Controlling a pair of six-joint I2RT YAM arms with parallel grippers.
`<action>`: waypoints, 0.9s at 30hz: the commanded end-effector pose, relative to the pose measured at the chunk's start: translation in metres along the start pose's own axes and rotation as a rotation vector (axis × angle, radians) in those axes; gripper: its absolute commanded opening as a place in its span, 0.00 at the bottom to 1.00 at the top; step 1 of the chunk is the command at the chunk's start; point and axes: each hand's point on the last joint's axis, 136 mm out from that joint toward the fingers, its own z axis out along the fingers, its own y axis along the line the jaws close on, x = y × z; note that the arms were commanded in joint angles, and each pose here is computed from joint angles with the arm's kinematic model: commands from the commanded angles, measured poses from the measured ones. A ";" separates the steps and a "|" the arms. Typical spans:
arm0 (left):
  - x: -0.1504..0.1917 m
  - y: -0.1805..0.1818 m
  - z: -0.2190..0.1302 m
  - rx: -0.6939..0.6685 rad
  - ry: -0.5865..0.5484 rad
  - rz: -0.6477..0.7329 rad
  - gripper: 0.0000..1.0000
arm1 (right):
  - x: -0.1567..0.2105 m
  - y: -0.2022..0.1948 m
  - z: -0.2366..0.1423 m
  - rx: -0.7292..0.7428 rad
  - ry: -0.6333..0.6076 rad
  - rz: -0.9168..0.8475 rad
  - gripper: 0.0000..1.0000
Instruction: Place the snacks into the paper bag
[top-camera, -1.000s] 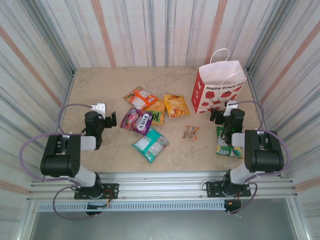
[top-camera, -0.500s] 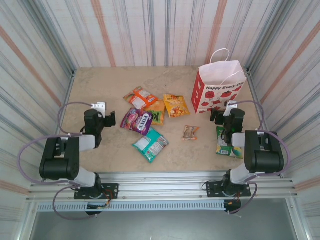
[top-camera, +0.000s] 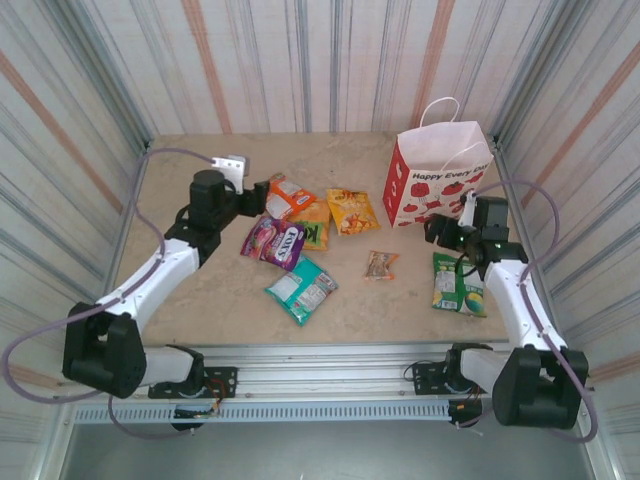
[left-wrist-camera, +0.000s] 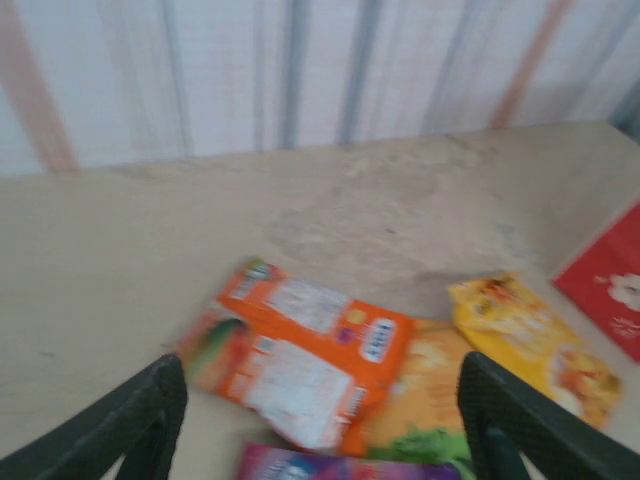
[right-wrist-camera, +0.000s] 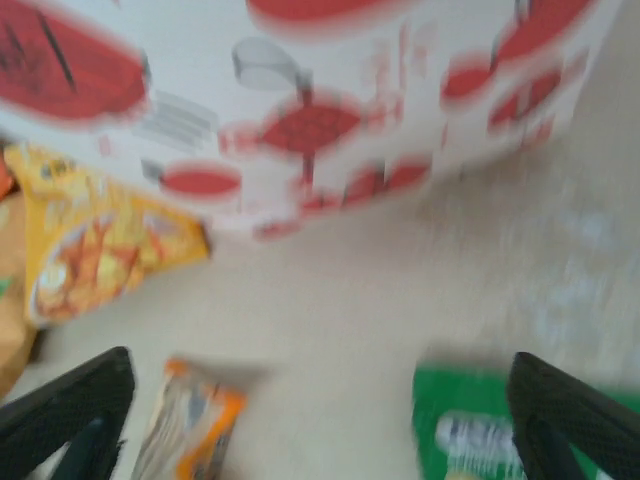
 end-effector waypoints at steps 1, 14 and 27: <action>0.043 -0.022 0.018 0.079 0.149 -0.165 0.71 | 0.066 0.003 -0.020 -0.001 0.250 0.198 0.87; 0.060 -0.074 0.043 0.239 0.251 -0.187 0.69 | 0.064 -0.086 -0.060 0.290 0.094 0.577 0.79; 0.064 -0.078 0.048 0.266 0.254 -0.204 0.69 | 0.073 -0.132 -0.003 0.329 0.131 0.731 0.87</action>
